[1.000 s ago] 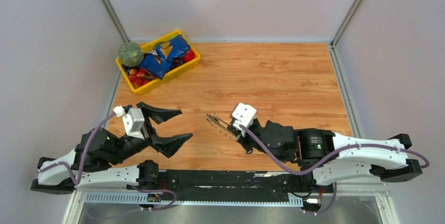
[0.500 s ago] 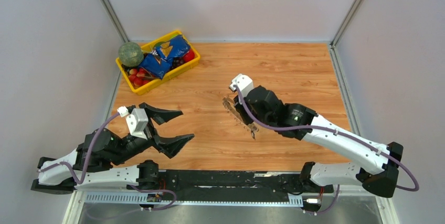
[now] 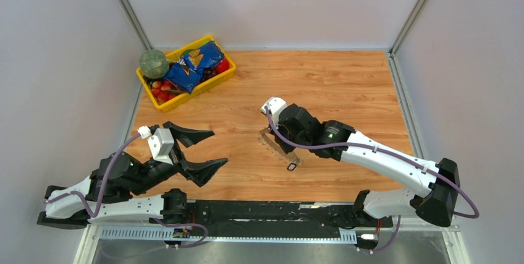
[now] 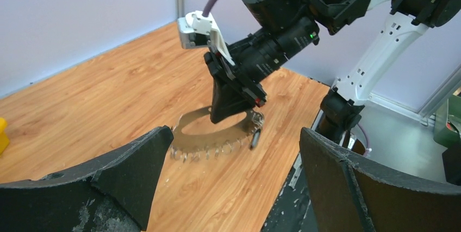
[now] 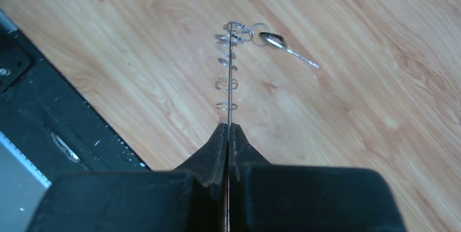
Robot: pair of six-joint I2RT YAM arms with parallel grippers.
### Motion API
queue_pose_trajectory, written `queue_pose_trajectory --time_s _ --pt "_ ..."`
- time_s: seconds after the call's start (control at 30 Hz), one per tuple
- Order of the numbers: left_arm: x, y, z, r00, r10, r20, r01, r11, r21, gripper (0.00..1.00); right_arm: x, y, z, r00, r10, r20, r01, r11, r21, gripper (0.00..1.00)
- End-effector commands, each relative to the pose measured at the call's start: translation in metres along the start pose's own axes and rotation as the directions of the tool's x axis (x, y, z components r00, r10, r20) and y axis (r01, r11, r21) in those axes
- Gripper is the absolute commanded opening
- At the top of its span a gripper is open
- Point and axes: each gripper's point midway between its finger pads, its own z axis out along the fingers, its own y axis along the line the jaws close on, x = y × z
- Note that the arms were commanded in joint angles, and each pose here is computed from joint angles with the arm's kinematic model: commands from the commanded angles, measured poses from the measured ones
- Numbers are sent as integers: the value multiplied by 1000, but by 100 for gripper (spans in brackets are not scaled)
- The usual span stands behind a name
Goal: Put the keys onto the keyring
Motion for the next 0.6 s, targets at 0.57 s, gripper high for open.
queue_pose_trajectory --time_s 0.57 --pt "1 3 -2 1000 1 4 -1 1000 -14 99 -41 -11 -31 982 79 173 -78 997 -10 0"
